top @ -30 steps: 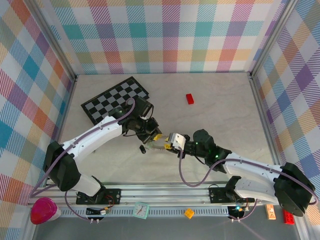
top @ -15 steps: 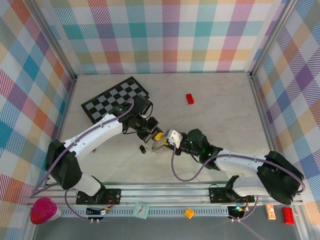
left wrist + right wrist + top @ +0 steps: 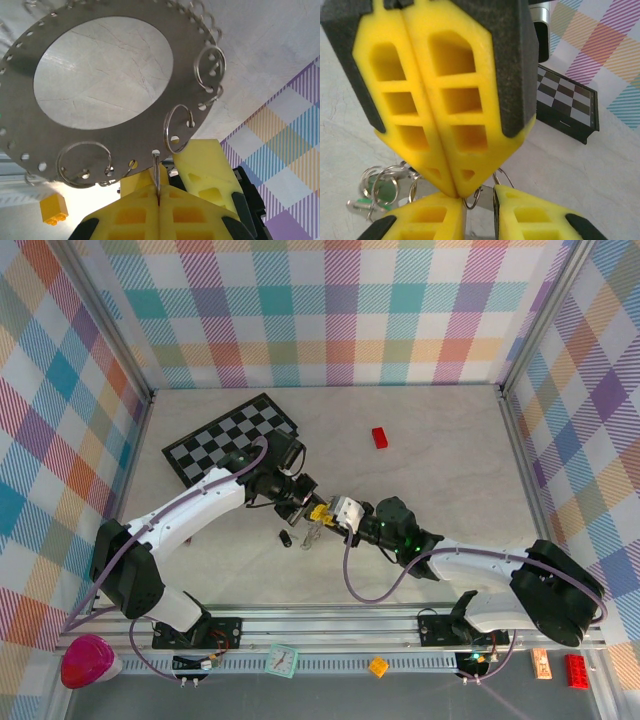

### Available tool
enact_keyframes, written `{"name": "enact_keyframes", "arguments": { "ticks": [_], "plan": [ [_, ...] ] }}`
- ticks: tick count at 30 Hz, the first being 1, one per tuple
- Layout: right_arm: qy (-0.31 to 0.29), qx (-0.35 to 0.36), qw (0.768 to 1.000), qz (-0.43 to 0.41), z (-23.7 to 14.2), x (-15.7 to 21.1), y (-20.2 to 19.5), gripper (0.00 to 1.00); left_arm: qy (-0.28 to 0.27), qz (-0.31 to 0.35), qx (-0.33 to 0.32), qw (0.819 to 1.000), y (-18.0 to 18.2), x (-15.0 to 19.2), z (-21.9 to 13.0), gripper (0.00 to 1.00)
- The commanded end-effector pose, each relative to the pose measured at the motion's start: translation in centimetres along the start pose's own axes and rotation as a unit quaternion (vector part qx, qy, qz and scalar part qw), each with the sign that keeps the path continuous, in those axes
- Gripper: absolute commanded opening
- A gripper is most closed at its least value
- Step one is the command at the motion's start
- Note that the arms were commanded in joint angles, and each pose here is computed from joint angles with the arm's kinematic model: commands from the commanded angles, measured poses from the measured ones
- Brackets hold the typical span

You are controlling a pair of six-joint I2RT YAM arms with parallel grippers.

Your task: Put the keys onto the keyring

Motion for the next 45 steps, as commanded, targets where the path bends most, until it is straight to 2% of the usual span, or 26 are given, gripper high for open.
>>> {"name": "enact_keyframes", "arguments": {
  "ticks": [1, 3, 7, 8, 9, 11, 12, 14, 17, 20, 22, 23, 25, 28, 30, 31, 34, 37, 40, 45],
  "plan": [
    [-0.041, -0.012, 0.999, 0.003, 0.1, -1.7, 0.2, 0.19, 0.02, -0.017, 0.006, 1.0, -0.3, 0.5, -0.4, 0.0],
    [-0.044, -0.015, 0.999, 0.005, 0.1, -1.8, 0.2, 0.16, 0.019, -0.02, 0.009, 1.0, -0.3, 0.5, -0.4, 0.0],
    [-0.038, -0.016, 0.999, 0.004, 0.1, -1.6, 0.3, 0.0, 0.017, -0.024, 0.016, 0.999, -0.3, 0.4, -0.4, 0.0],
    [-0.037, -0.017, 0.999, 0.004, 0.2, -1.6, 0.3, 0.0, 0.013, -0.023, 0.022, 0.999, -0.3, 0.4, -0.4, 0.0],
    [-0.036, -0.018, 0.999, 0.005, 0.1, -1.6, 0.3, 0.0, 0.005, -0.02, 0.028, 0.999, -0.4, 0.2, -0.5, 0.09],
    [-0.032, -0.017, 0.999, 0.005, 0.0, -1.6, 0.3, 0.0, -0.039, 0.0, 0.029, 0.999, -0.3, -0.6, -1.7, 0.42],
    [-0.028, -0.017, 0.999, 0.005, -0.1, -1.6, 0.3, 0.0, -0.074, 0.02, 0.027, 0.997, -0.3, -1.2, -2.8, 0.54],
    [-0.02, -0.017, 1.0, 0.004, -0.3, -1.6, 0.3, 0.0, -0.14, 0.072, 0.027, 0.987, -0.9, -2.2, -5.0, 0.63],
    [0.004, -0.019, 1.0, 0.003, -0.6, -1.3, 0.3, 0.0, -0.231, 0.199, 0.026, 0.952, -2.6, -3.6, -7.8, 0.66],
    [0.021, -0.028, 0.999, 0.002, -1.0, -1.4, 0.5, 0.0, -0.299, 0.34, 0.027, 0.891, -4.2, -4.3, -9.4, 0.64],
    [0.03, -0.036, 0.999, 0.004, -1.5, -1.6, 0.5, 0.0, -0.339, 0.442, 0.029, 0.83, -4.8, -4.3, -10.1, 0.63],
    [0.035, -0.042, 0.998, 0.006, -1.7, -1.7, 0.5, 0.0, -0.346, 0.497, 0.026, 0.795, -4.7, -4.0, -10.1, 0.62],
    [0.051, -0.058, 0.997, 0.007, -2.3, -1.9, 0.4, 0.0, -0.356, 0.61, 0.024, 0.708, -3.9, -3.1, -9.7, 0.59],
    [0.078, -0.073, 0.994, 0.001, -2.8, -2.2, 0.3, 0.0, -0.359, 0.732, 0.038, 0.578, -2.4, -1.4, -8.8, 0.56],
    [0.092, -0.076, 0.993, -0.006, -3.0, -2.4, 0.1, 0.0, -0.346, 0.788, 0.048, 0.507, -1.2, -0.3, -8.0, 0.51],
    [0.098, -0.078, 0.992, -0.006, -3.0, -2.5, 0.1, 0.0, -0.34, 0.806, 0.05, 0.482, -0.7, 0.0, -7.6, 0.49],
    [0.116, -0.091, 0.989, -0.009, -3.0, -3.0, 0.1, 0.0, -0.293, 0.856, 0.066, 0.42, 0.4, 1.1, -5.9, 0.42],
    [0.14, -0.103, 0.985, -0.013, -3.1, -3.7, 0.1, 0.0, -0.245, 0.891, 0.078, 0.374, 1.4, 2.1, -3.9, 0.39],
    [0.156, -0.11, 0.981, -0.021, -3.3, -4.4, 0.0, 0.0, -0.23, 0.906, 0.087, 0.344, 1.6, 2.5, -2.3, 0.38],
    [0.173, -0.116, 0.977, -0.043, -3.7, -5.0, -0.1, 0.0, -0.235, 0.91, 0.106, 0.325, 1.1, 2.6, -0.9, 0.35]
  ]
}}
Point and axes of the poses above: each hand's point on the last joint's axis, 136 mm out from that joint toward the fingers, its own z axis out along the fingers, its own y axis along the line the jaws close on, x = y × z, the point moved 5 cm from there along -z, back along the fingers, and after that the axes turned 10 degrees about z, right-handed, at the moved point
